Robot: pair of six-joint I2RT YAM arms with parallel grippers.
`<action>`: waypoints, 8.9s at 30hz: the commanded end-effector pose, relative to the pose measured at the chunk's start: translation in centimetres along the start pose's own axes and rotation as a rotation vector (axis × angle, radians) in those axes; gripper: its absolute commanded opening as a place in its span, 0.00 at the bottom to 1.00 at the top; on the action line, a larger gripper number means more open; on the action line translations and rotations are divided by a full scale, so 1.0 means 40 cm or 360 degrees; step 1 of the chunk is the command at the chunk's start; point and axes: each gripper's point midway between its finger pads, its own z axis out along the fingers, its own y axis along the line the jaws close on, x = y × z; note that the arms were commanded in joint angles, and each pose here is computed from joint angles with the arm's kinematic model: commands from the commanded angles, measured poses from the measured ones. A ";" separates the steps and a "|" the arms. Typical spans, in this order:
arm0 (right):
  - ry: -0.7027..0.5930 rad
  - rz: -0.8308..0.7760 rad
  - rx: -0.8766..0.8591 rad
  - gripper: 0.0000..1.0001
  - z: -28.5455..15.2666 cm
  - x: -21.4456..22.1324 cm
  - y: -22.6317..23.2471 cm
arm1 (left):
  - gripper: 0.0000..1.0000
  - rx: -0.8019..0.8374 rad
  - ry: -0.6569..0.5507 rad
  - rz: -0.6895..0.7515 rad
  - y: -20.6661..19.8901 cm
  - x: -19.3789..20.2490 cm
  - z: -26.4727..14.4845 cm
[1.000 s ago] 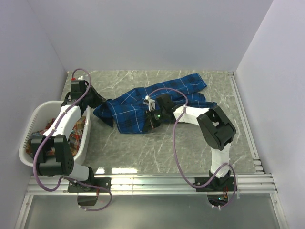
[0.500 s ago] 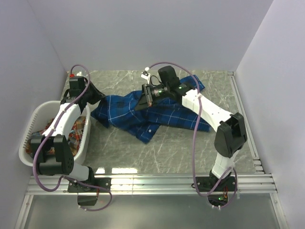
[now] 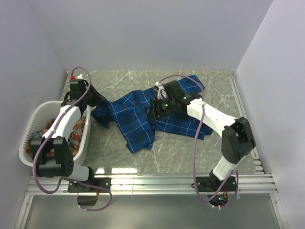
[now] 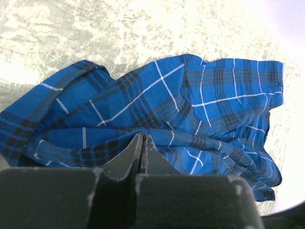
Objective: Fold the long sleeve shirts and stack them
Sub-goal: Flatten the shirt out
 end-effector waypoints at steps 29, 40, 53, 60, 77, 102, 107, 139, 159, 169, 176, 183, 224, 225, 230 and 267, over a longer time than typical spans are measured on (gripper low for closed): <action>0.0655 -0.1311 0.0514 0.49 0.158 0.343 -0.010 | 0.00 0.0015 -0.0078 0.0021 -0.015 -0.026 -0.025; 0.0621 -0.1359 0.0675 0.46 0.205 0.340 -0.062 | 0.00 0.0018 -0.0074 0.0014 -0.017 -0.028 -0.019; 0.0542 -0.1407 0.0563 0.00 0.092 0.299 0.038 | 0.00 0.0007 -0.0084 0.0031 -0.012 -0.030 -0.017; 0.0254 -0.1445 0.0404 0.00 -0.172 0.179 0.241 | 0.00 -0.0016 -0.0129 0.0052 -0.014 -0.056 -0.014; 0.0369 -0.1325 -0.0198 0.50 -0.344 0.331 0.362 | 0.00 0.0026 -0.0158 0.0067 -0.002 0.013 -0.127; -0.0577 0.0650 0.0921 0.59 -0.152 -0.202 -0.476 | 0.00 -0.0210 0.0234 -0.0112 0.142 0.311 -0.308; -0.0470 0.0742 0.0890 0.59 -0.057 -0.210 -0.534 | 0.01 -0.0203 0.0323 -0.0055 0.136 0.317 -0.314; -0.0927 0.1079 0.0904 0.67 -0.318 -0.414 -0.712 | 0.11 0.0405 0.1120 0.0210 0.003 0.548 -0.415; -0.0610 0.1051 0.1355 0.79 -0.290 -0.023 -0.602 | 0.65 0.0642 0.0218 0.0536 -0.154 0.281 -0.431; -0.0524 0.1112 0.1424 0.73 -0.309 0.069 -0.593 | 0.69 0.0275 0.0222 0.0268 -0.141 0.214 -0.121; -0.0369 0.1165 0.1380 0.70 -0.266 0.190 -0.595 | 0.68 0.0174 0.0270 0.0272 -0.160 0.229 0.008; -0.0226 0.1215 0.1412 0.69 -0.263 0.302 -0.596 | 0.68 0.0035 0.0291 0.0200 -0.122 0.247 0.102; -0.0192 0.1011 0.1031 0.66 -0.184 0.189 -0.550 | 0.26 -0.0383 0.0199 -0.0227 0.091 0.211 0.394; -0.0145 0.1014 0.1029 0.66 -0.181 0.207 -0.548 | 0.26 -0.0384 0.0188 -0.0239 0.097 0.208 0.400; 0.0085 0.0929 0.1046 0.66 -0.166 0.286 -0.526 | 0.26 -0.0406 0.0186 -0.0308 0.122 0.205 0.413; 0.0561 -0.0016 0.0874 0.67 0.008 0.331 -0.315 | 0.26 -0.0368 0.0132 -0.0320 0.117 0.156 0.397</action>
